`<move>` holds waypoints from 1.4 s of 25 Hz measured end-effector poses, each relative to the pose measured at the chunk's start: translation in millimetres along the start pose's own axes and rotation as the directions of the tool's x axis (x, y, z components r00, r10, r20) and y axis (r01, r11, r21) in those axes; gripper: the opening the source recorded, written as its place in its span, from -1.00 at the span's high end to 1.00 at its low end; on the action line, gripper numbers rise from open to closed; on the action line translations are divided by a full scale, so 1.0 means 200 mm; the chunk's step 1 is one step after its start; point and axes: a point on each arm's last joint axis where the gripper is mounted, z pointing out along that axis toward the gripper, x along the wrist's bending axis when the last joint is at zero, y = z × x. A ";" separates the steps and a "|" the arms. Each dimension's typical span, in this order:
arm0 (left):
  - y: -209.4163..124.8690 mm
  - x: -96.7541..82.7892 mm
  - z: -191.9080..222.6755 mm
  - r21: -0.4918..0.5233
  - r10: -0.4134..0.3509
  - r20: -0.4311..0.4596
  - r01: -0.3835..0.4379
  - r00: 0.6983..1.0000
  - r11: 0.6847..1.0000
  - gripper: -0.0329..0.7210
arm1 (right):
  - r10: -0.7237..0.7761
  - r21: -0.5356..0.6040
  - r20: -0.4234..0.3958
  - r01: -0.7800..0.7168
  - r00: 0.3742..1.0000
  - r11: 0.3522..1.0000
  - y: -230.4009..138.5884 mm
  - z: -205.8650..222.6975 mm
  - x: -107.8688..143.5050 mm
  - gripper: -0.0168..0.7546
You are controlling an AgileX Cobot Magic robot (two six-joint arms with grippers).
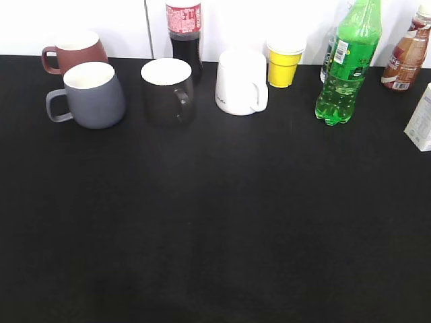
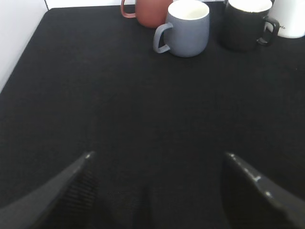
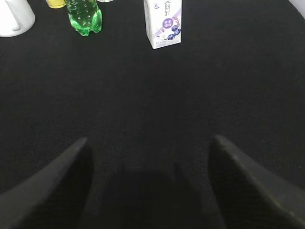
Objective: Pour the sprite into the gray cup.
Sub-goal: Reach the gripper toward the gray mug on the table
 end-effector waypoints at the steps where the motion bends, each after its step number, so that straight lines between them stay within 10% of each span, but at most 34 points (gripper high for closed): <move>1: 0.00 0.00 0.00 0.000 0.000 0.000 0.000 1.000 1.000 -0.67 | 0.000 0.000 0.000 0.000 1.000 1.000 0.00 0.00 0.00 -0.53; 13: 0.00 0.00 0.00 -0.007 -0.005 0.010 0.005 1.000 1.000 -0.64 | 0.000 0.000 0.000 0.000 1.000 1.000 0.00 0.00 0.00 -0.53; 20: 0.28 0.03 0.32 -0.443 -0.061 -0.005 0.052 0.998 0.895 -0.48 | 0.000 0.000 0.000 0.000 1.000 1.000 0.00 0.00 0.00 -0.53; 35: -0.01 0.02 1.52 -0.166 0.063 0.016 -0.059 0.998 0.984 -0.07 | 0.000 0.000 0.000 0.000 1.000 1.000 0.00 0.00 0.00 -0.53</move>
